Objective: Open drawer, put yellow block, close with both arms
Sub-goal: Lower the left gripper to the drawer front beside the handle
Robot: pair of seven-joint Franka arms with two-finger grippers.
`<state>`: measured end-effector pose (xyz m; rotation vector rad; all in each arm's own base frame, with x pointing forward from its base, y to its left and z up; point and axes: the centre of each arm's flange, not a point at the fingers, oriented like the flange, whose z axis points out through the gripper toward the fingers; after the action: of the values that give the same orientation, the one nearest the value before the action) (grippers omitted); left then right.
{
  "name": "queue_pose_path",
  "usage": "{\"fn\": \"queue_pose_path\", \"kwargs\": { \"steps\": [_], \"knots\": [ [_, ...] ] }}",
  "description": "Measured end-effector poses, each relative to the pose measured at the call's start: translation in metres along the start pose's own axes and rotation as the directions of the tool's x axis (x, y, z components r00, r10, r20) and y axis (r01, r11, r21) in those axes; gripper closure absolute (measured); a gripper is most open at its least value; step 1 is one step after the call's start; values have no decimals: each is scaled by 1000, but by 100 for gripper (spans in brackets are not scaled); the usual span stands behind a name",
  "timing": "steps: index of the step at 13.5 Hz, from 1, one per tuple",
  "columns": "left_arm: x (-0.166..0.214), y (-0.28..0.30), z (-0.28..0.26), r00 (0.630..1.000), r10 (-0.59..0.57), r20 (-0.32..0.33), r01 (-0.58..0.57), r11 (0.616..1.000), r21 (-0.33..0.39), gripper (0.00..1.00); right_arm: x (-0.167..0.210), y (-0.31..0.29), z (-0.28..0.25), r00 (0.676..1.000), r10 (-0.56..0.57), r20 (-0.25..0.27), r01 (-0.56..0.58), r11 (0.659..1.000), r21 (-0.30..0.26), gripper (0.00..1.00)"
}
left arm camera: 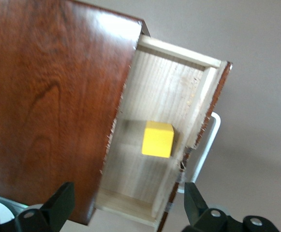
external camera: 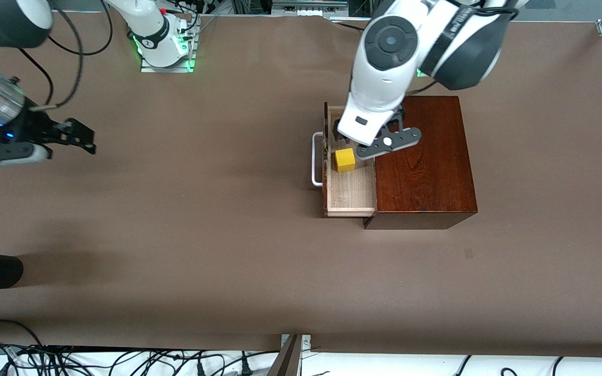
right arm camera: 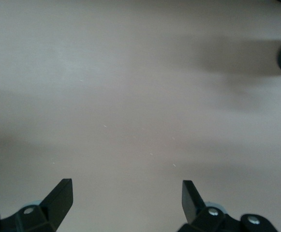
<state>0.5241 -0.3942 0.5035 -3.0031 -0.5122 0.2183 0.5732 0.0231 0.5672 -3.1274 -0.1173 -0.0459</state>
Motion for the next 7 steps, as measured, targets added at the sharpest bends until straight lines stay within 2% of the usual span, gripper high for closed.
{"fn": "queue_pose_path", "kwargs": {
  "steps": [3,7],
  "knots": [
    [-18,25,15,998,-67,4,67,998,-11,0,-11,29,-9,999,49,21,-49,999,-13,0],
    [-33,63,55,991,-136,-5,136,991,-16,0,-13,38,-5,997,67,40,-66,998,-18,0]
  ]
}}
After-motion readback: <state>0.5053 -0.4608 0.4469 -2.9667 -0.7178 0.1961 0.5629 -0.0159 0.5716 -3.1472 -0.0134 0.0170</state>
